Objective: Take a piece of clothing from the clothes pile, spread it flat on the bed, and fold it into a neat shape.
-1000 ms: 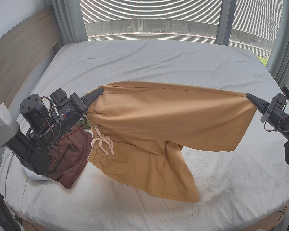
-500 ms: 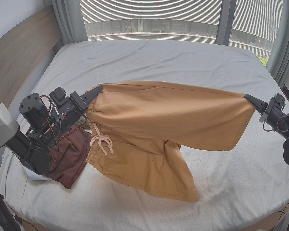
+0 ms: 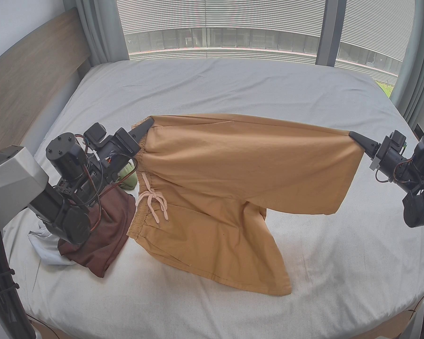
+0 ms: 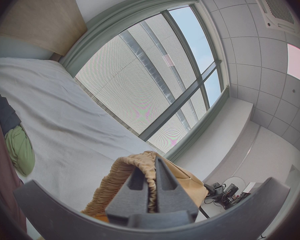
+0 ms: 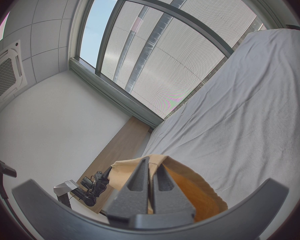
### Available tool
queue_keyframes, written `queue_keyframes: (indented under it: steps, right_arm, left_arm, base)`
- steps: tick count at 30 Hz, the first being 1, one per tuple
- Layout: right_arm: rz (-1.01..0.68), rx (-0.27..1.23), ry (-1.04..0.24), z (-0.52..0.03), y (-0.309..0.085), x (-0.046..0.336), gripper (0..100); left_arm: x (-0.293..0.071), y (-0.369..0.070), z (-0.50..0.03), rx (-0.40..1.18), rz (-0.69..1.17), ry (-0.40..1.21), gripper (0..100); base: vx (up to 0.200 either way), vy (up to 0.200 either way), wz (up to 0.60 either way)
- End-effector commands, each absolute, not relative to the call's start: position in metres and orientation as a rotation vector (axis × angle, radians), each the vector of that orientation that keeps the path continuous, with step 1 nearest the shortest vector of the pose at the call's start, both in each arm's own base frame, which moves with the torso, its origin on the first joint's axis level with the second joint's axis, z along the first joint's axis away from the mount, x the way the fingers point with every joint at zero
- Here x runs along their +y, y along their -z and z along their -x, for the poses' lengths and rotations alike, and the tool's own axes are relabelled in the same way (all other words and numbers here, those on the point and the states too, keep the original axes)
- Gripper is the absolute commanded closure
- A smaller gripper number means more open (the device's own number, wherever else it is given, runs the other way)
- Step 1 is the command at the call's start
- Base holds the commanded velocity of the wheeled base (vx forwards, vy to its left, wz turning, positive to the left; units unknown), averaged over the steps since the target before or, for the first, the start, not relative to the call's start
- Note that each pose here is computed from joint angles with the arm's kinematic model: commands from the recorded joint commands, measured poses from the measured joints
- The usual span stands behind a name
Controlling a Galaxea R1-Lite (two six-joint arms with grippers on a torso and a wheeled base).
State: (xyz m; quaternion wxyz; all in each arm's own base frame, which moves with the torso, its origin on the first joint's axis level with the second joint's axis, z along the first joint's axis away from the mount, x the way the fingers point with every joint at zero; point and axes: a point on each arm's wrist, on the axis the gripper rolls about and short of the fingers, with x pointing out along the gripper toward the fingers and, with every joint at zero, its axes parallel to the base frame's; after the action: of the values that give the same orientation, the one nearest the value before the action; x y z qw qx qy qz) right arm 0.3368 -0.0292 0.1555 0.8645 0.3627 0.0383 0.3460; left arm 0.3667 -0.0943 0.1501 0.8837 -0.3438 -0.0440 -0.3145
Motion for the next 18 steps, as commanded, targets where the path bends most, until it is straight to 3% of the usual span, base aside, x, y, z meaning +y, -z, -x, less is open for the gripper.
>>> queue_keyframes:
  steps: [1, 18]
  right_arm:
    - [-0.777, 0.111, -0.717, -0.360, -0.134, -0.030, 100]
    - [-0.764, 0.118, -0.735, -0.411, -0.095, -0.027, 100]
  left_arm:
    - [-0.099, -0.129, -0.387, -0.077, 0.725, 0.620, 100]
    - [-0.105, -0.106, -0.424, -0.112, 0.715, 0.612, 100]
  base:
    - [0.000, 0.000, 0.00]
    - [0.000, 0.000, 0.00]
